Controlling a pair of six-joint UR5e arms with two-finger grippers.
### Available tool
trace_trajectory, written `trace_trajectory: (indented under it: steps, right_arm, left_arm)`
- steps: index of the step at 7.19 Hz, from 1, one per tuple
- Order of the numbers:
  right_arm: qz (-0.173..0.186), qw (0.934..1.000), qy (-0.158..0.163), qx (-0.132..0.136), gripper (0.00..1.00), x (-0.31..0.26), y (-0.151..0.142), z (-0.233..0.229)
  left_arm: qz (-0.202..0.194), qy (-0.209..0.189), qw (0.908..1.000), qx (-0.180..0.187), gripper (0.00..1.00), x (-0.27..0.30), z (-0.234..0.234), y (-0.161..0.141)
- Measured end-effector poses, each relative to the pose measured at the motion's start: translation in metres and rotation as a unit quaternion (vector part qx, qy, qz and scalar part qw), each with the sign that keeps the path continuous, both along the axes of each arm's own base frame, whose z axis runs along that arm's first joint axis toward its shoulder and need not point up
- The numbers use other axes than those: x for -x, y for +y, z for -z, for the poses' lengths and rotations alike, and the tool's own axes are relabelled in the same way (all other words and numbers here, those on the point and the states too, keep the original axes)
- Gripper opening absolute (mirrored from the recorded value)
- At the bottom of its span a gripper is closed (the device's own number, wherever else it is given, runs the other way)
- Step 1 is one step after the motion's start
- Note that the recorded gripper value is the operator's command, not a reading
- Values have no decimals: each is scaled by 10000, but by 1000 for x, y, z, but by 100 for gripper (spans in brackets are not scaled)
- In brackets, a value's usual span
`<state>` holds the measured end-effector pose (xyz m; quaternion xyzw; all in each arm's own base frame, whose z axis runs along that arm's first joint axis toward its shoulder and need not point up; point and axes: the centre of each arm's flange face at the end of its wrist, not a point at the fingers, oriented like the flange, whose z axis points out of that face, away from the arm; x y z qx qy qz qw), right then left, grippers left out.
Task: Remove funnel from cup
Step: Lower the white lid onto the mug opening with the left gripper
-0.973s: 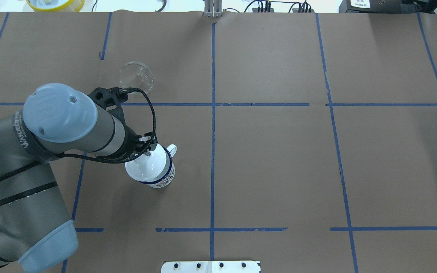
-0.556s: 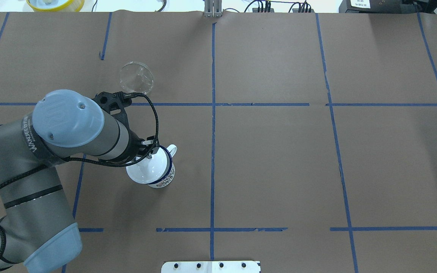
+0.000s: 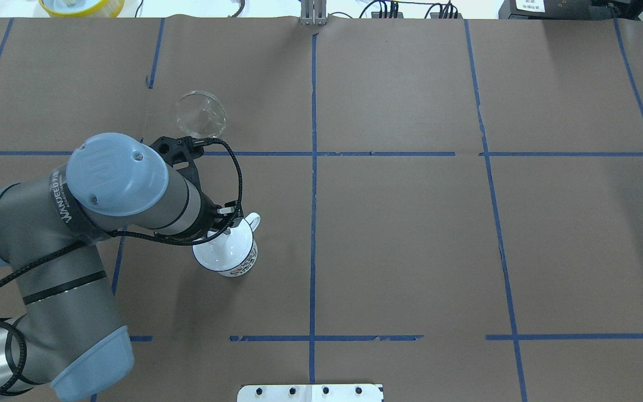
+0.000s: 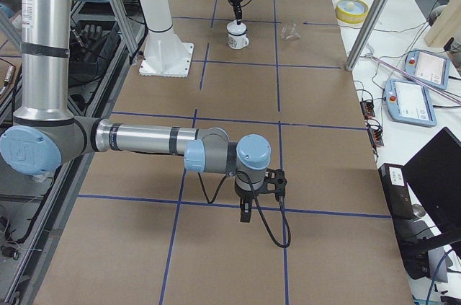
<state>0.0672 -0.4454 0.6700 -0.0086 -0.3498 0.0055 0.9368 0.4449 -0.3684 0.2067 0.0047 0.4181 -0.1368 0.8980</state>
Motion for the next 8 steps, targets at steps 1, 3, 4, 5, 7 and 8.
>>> trace_trajectory:
  steps: [1,3,4,5,7,8]
  right_arm:
    - [0,10000,0,0,100,0,0,0]
    - [0,10000,0,1,100,0,0,0]
    - [0,10000,0,4,100,0,0,0]
    - [0,10000,0,5,100,0,0,-1]
    - [0,10000,0,1,100,0,0,0]
    - [0,10000,0,1,100,0,0,0]
  left_arm:
    - [-8,-7,10000,-6,0,0,0,0]
    - [-50,-34,10000,-46,0,0,-3,0]
    - [-67,-44,10000,-60,0,0,-3,0]
    - [-75,-47,9999,-66,0,0,-4,0]
    - [-94,-52,9999,-90,91,0,-4,-1]
    - [-100,-53,9999,-99,100,0,-4,-1]
